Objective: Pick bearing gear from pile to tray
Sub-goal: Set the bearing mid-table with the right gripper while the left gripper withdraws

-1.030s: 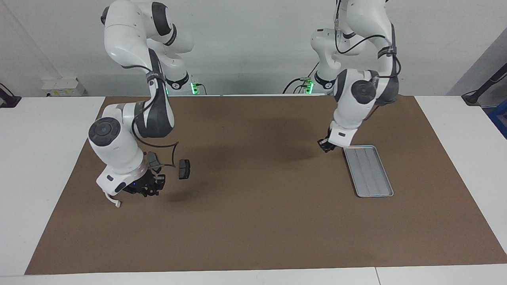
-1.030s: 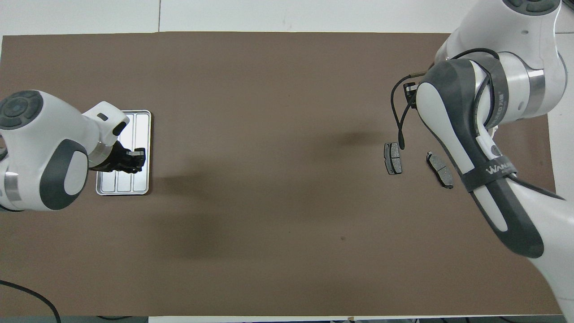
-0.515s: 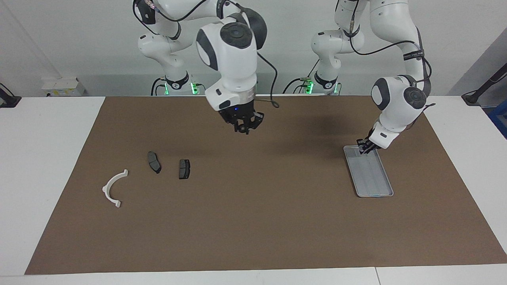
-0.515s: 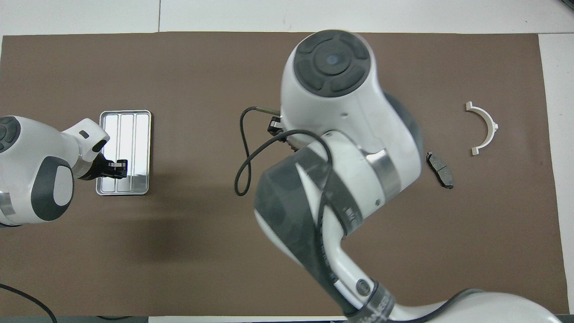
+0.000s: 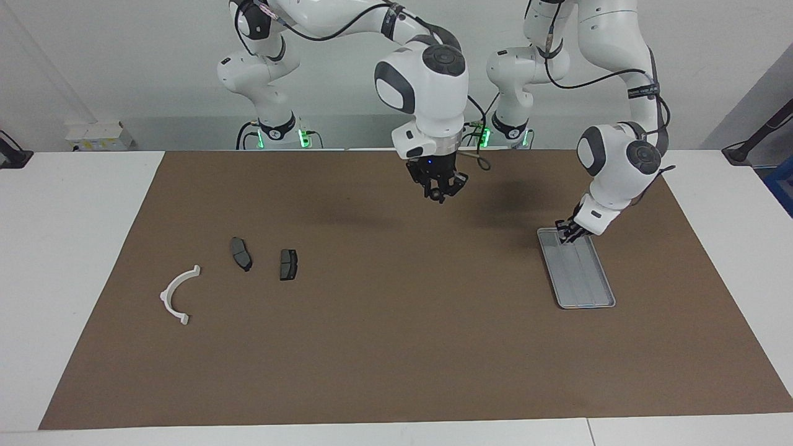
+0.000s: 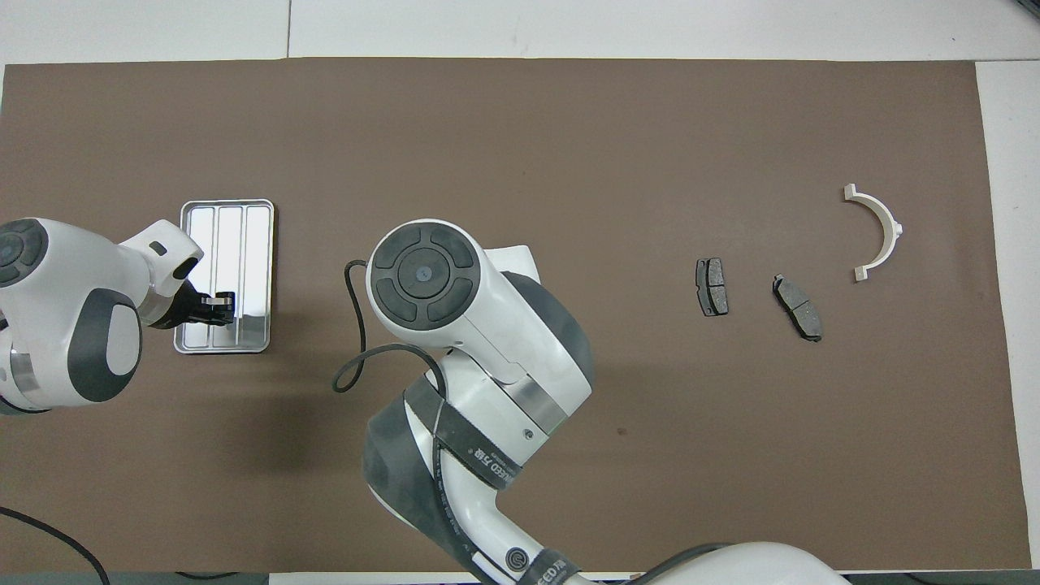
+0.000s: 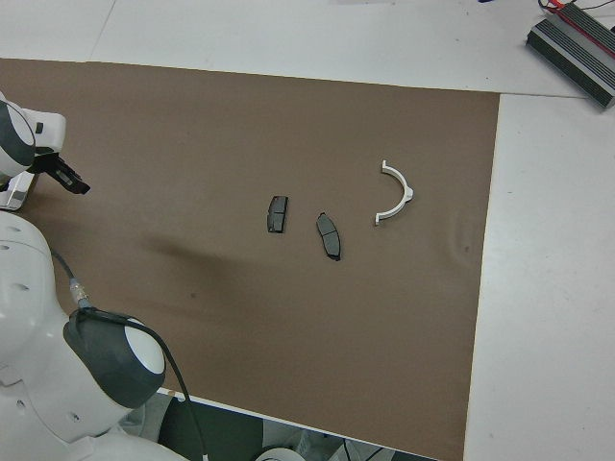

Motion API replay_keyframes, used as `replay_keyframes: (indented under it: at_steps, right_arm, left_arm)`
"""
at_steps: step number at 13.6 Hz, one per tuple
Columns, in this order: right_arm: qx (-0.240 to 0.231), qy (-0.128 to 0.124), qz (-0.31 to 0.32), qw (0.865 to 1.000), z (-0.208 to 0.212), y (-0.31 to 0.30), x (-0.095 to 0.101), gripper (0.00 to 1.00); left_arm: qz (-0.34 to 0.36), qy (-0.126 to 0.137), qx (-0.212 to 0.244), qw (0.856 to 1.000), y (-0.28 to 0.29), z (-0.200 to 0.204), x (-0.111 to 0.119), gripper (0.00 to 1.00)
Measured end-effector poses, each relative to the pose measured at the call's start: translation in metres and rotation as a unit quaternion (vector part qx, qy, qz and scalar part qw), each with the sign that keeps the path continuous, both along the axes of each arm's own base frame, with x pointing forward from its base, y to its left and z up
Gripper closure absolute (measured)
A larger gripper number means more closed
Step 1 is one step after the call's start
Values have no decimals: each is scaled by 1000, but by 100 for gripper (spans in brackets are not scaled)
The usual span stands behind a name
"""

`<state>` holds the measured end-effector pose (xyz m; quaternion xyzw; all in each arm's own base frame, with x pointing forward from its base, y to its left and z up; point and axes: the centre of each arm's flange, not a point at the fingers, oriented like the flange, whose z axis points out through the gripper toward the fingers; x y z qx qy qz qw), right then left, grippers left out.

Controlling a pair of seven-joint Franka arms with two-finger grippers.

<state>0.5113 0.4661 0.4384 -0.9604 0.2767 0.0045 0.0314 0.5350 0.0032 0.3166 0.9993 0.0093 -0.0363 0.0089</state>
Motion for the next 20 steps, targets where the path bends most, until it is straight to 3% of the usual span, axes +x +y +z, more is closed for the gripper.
replay_keyframes:
  at_steps: [6, 10, 12, 14, 16, 18, 20]
  right_arm:
    - [-4, -21, -9, 1000, -116, 27, 5, 64]
    - [-3, -34, -10, 999, -140, 23, 14, 64]
    - [1, -40, -8, 999, -149, 22, 12, 64]
    - [1, -41, -7, 999, -148, 22, 12, 64]
    - [-6, -45, -6, 999, -148, 18, 15, 58]
    - [-11, -53, -11, 998, -143, 9, 27, 35]
    - [-6, -62, -31, 998, -130, -12, 50, 13]
  left_arm:
    - [0, -1, 0, 1000, 0, -15, 3, 76]
    - [-1, -2, 0, 1000, -1, -15, 3, 76]
    - [-2, -2, 0, 1000, -2, -15, 3, 70]
    - [-2, -2, 0, 1000, -2, -15, 3, 55]
    - [0, -2, -1, 1000, -3, -7, 8, 30]
    - [14, 7, -4, 1000, -14, 14, 19, 6]
    - [39, 6, -3, 999, -41, 28, 26, 0]
